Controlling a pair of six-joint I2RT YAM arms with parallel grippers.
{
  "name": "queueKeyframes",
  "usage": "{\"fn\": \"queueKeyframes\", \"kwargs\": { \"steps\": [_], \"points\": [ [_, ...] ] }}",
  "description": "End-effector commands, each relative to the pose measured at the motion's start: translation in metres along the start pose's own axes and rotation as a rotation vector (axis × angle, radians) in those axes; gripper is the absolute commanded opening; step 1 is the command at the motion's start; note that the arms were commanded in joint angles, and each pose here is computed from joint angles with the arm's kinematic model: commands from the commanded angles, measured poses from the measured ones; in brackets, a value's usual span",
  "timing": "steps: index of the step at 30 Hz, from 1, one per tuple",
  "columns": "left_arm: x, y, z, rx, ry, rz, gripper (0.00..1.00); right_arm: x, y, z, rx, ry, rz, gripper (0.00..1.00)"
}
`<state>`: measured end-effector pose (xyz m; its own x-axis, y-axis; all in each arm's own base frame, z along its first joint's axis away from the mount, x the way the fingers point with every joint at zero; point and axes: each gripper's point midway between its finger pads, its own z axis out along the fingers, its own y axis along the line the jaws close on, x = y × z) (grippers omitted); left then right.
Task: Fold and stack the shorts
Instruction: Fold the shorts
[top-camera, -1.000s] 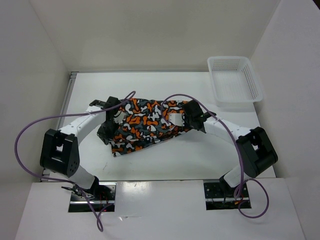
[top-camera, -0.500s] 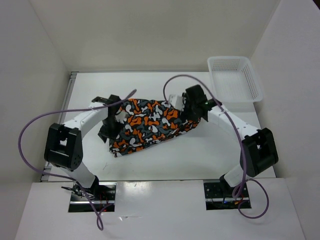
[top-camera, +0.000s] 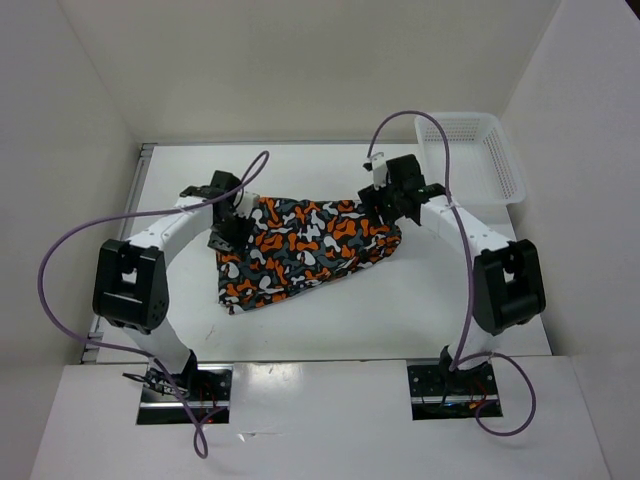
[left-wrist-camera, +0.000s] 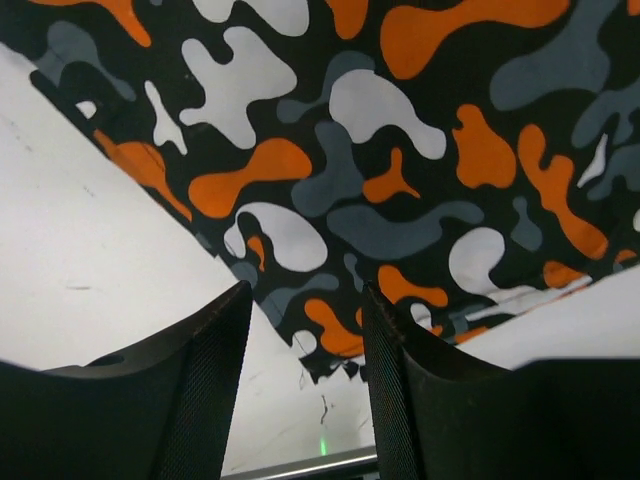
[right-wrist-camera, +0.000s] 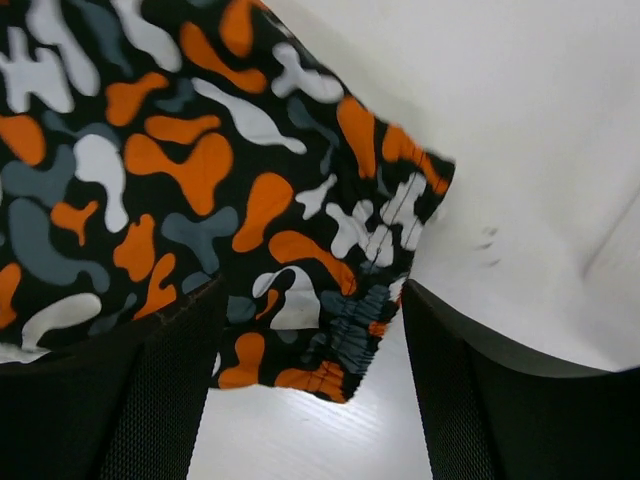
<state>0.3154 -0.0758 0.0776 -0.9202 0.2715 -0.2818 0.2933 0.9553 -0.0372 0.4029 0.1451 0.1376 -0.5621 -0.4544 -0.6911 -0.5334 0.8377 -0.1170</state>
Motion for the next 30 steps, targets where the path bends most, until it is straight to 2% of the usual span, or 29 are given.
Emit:
{"fn": "queueKeyframes", "kwargs": {
  "steps": [1,5,12,16,18,19,22,23,26,27,30],
  "points": [
    [0.003,-0.002,0.018,0.015,0.012,0.005,0.56,0.018,-0.014,0.016,0.096,0.029,0.288,0.76],
    [0.019,-0.002,0.03,0.018,0.052,0.002,0.56,0.055,-0.032,0.03,0.176,0.117,0.418,0.77],
    [0.034,0.006,0.049,-0.024,0.11,0.001,0.56,0.099,-0.031,0.06,0.185,0.231,0.508,0.77],
    [0.04,0.012,0.061,-0.056,0.14,0.002,0.56,0.107,-0.016,0.072,0.09,0.257,0.543,0.77],
    [0.045,0.012,0.066,-0.054,0.163,0.001,0.56,0.108,-0.007,0.078,0.042,0.268,0.565,0.73],
    [0.042,0.012,0.067,-0.055,0.152,0.002,0.56,0.11,-0.004,0.08,0.033,0.276,0.576,0.7],
    [0.039,0.015,0.071,-0.058,0.142,-0.007,0.56,0.107,-0.001,0.081,0.008,0.265,0.579,0.51],
    [0.041,0.015,0.073,-0.057,0.151,-0.007,0.56,0.107,0.0,0.081,0.006,0.265,0.579,0.34],
    [0.039,0.016,0.073,-0.058,0.141,-0.007,0.57,0.103,0.002,0.082,0.001,0.255,0.571,0.04],
    [0.037,0.016,0.074,-0.058,0.132,-0.007,0.57,0.103,0.002,0.082,0.001,0.255,0.571,0.0],
    [0.031,0.023,0.07,-0.065,0.112,-0.028,0.57,0.098,0.0,0.081,-0.001,0.233,0.545,0.0]
  ]
}}
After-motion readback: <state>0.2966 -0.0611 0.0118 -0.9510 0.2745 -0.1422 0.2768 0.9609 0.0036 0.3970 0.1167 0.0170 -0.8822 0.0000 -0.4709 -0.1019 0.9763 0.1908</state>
